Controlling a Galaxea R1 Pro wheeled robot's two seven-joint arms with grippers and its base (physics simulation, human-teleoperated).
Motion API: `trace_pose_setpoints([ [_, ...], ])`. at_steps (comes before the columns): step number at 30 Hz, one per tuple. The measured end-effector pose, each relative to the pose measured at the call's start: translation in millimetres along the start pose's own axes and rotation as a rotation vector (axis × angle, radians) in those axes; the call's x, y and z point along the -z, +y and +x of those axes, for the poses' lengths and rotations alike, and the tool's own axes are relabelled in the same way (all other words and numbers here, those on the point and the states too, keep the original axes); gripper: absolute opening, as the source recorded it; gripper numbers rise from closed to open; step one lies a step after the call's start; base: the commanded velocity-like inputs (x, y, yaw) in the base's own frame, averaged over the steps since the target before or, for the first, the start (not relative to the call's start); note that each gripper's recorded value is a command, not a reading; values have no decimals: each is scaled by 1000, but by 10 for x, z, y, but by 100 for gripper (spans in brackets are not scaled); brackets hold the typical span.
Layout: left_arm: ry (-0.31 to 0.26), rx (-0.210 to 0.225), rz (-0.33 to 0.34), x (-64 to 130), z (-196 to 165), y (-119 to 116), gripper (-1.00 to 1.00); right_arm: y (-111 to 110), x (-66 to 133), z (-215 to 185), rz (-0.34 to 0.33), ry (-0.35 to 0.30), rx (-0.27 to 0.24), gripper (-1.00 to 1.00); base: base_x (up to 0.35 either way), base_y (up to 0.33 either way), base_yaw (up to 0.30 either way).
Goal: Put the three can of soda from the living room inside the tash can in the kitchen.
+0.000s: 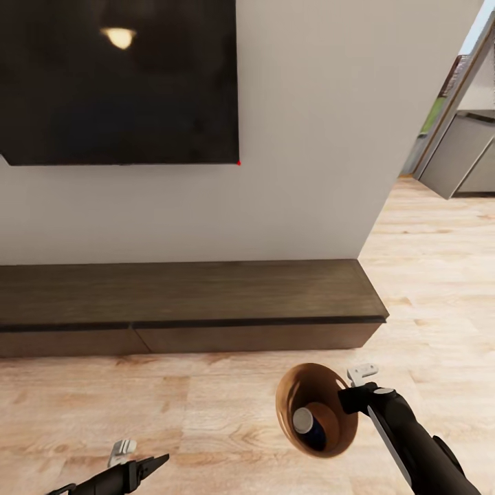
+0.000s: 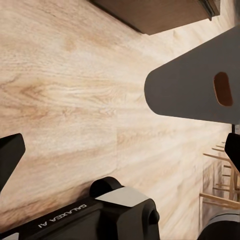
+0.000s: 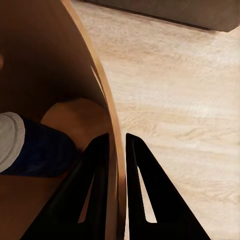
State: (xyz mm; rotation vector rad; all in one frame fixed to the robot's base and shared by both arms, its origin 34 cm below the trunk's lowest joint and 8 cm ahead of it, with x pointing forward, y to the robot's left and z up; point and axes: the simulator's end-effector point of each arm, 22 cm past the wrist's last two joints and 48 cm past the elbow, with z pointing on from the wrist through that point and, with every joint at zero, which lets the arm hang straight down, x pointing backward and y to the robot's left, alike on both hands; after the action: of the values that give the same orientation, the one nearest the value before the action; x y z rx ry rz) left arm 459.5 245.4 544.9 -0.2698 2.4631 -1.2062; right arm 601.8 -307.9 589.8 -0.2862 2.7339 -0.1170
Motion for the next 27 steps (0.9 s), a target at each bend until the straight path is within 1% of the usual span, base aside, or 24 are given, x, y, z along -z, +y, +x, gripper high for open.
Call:
trace_pose_setpoints([
  [27,-27,-32,14,28,-147,-114,100,16,147,-172,2,-44,-4,-100,0,0,0],
])
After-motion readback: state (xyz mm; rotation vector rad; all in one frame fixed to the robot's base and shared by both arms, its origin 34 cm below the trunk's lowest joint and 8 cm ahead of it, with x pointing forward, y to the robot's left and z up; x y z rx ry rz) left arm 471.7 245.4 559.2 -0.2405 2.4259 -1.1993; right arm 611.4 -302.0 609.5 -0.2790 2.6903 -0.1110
